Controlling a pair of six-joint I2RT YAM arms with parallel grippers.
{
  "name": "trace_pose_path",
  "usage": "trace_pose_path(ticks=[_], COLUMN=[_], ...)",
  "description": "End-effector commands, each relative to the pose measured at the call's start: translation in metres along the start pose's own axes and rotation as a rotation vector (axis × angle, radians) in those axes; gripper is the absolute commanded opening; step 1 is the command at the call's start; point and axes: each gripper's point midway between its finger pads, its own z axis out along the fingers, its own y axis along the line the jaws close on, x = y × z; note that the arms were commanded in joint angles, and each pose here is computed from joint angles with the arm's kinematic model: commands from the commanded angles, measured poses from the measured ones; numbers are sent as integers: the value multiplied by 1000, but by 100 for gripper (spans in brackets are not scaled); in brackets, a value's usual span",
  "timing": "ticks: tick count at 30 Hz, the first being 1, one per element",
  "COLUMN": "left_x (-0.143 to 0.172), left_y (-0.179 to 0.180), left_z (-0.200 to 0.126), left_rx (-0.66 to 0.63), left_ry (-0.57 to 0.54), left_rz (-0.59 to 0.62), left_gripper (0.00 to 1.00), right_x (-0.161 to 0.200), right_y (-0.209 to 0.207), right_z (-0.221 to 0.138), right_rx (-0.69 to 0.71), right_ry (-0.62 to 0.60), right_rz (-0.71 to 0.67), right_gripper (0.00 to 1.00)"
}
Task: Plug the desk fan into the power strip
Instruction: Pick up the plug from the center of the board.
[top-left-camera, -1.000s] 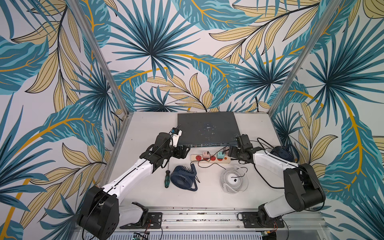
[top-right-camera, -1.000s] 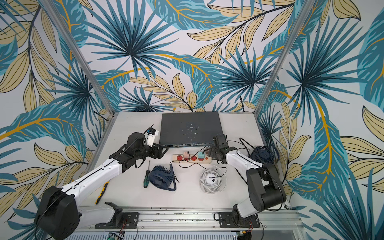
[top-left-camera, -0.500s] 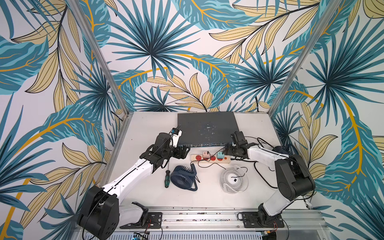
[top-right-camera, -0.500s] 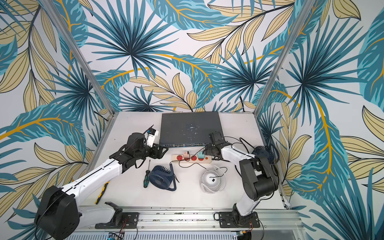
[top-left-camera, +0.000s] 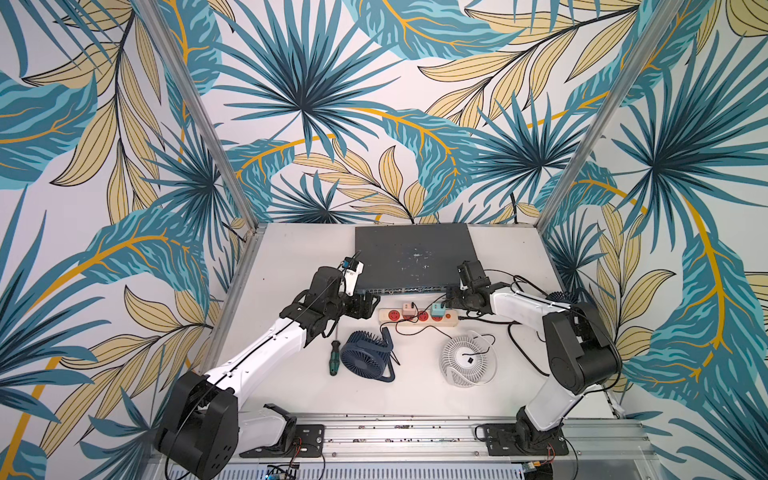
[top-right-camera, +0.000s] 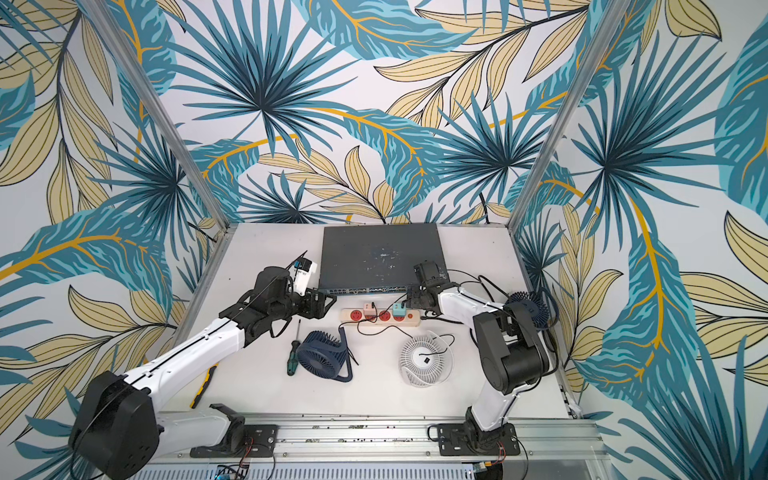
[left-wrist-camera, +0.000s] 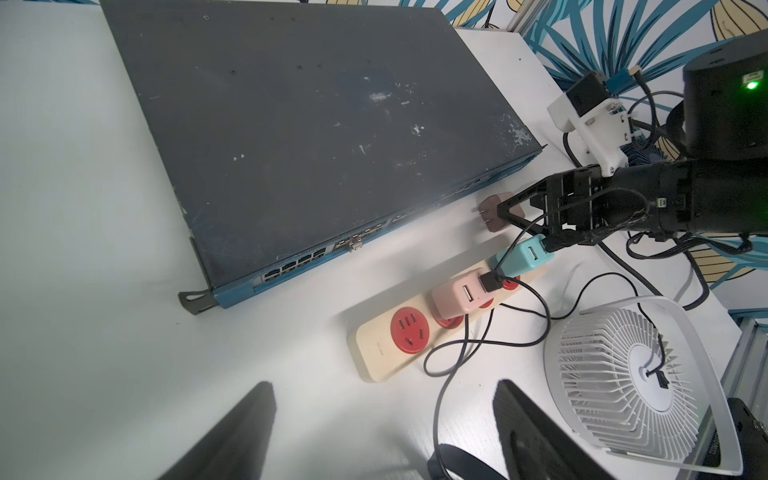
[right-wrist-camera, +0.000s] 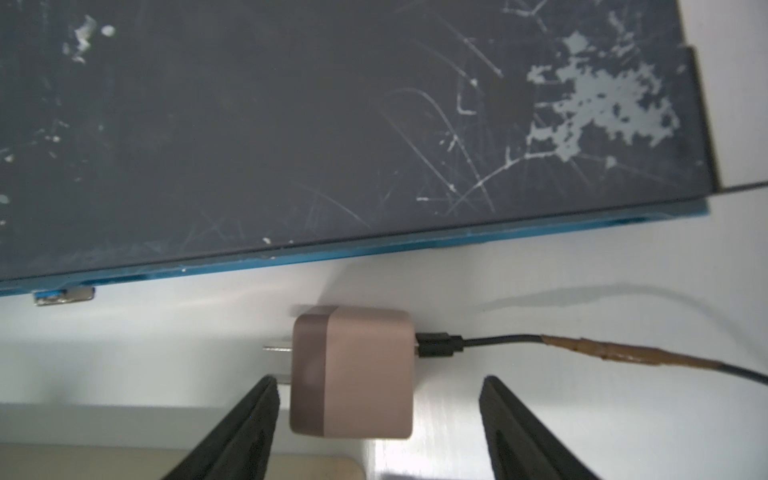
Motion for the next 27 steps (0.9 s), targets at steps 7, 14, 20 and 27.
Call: trace_pose_path(ticks=[7,14,20,27], left_x=[3,2,-3,-22], left_y=[0,0,-3,-14], left_z=[1,1,-3,-12], left_rx=[8,7,11,39], left_ry=[-6,-10,-20,-30], left_rz=[-2,-4,-12,-39], left_gripper=[86,86,86,86], right_x=[12,17,7,-23], right_y=[15,11,9,1], right_z=[12,14,1,-33], right_rx=[-1,38,51,70], right_ry=[34,39,-28,-194], right_rz=[-22,-25,-18,-22], right_gripper=[73,61,49,38])
